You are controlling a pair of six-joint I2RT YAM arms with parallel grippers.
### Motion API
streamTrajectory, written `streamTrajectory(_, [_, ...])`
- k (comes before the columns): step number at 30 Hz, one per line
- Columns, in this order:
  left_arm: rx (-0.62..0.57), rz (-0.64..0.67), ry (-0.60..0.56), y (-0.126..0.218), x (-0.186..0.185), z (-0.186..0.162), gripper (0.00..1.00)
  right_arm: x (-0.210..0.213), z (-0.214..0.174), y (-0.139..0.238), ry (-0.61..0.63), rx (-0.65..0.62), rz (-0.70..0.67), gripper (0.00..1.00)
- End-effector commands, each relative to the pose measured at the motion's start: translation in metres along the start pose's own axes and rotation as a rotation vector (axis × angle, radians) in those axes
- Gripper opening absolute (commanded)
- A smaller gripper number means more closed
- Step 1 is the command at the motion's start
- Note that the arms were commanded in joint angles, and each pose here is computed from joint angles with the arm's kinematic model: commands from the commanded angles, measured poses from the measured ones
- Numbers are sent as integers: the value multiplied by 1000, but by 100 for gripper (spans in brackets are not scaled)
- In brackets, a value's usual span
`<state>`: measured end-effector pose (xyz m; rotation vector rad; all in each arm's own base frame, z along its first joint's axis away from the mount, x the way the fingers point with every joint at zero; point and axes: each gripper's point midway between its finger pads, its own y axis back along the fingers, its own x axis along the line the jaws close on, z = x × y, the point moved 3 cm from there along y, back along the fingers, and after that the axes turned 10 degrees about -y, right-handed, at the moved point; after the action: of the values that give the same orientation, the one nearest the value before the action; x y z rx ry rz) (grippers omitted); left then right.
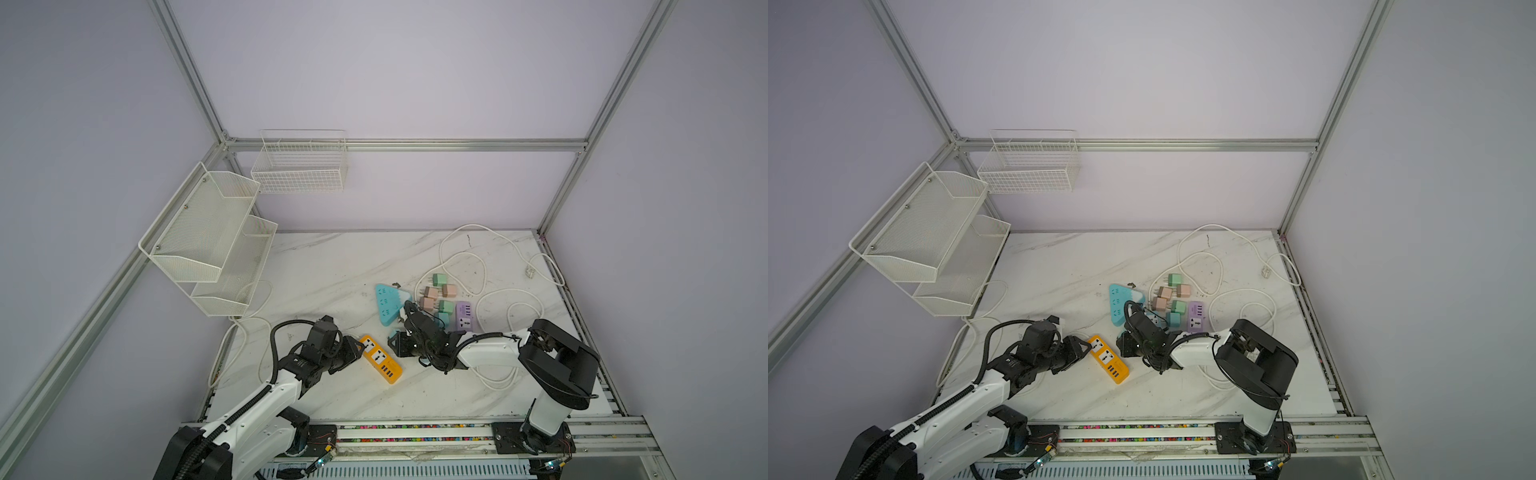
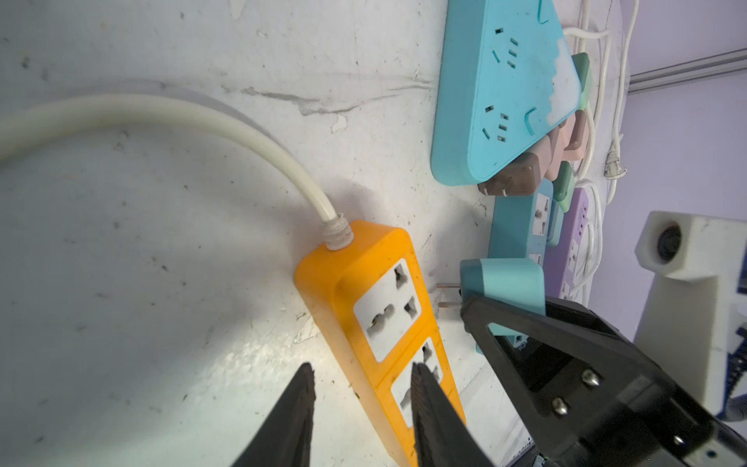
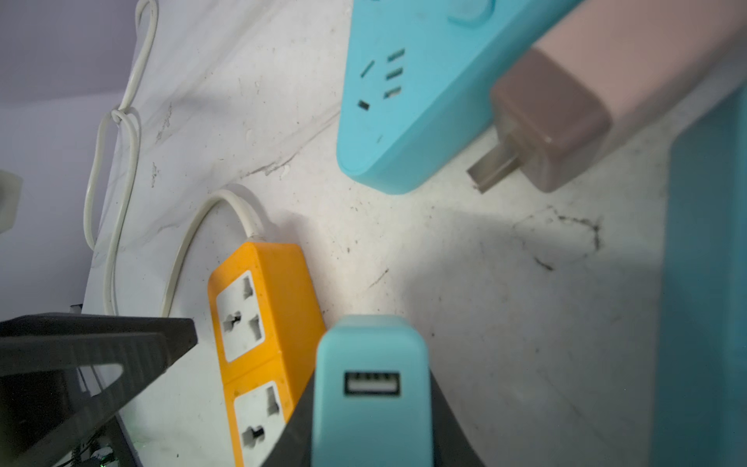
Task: Pull the plug off the socket
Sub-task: 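Carry the teal plug with the right gripper and lower it beside the loose plugs, then open the right gripper to release the teal plug while the left releases the strip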
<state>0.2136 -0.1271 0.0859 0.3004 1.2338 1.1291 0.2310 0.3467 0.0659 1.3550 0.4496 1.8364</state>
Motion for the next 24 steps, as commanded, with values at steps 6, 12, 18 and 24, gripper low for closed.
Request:
streamTrajectory(6, [-88, -31, -19, 11, -23, 27, 44, 8, 10, -13, -29, -30, 41, 16])
streamTrajectory(12, [-83, -2, -22, 12, -20, 27, 47, 7, 10, -20, -33, -17, 27, 19])
streamTrajectory(18, [-88, 10, -22, 12, -18, 28, 50, 2, 12, -15, -36, -19, 10, 31])
streamTrajectory(24, [-89, 17, -29, 12, -19, 30, 52, 8, 22, -9, -6, -45, -8, 49])
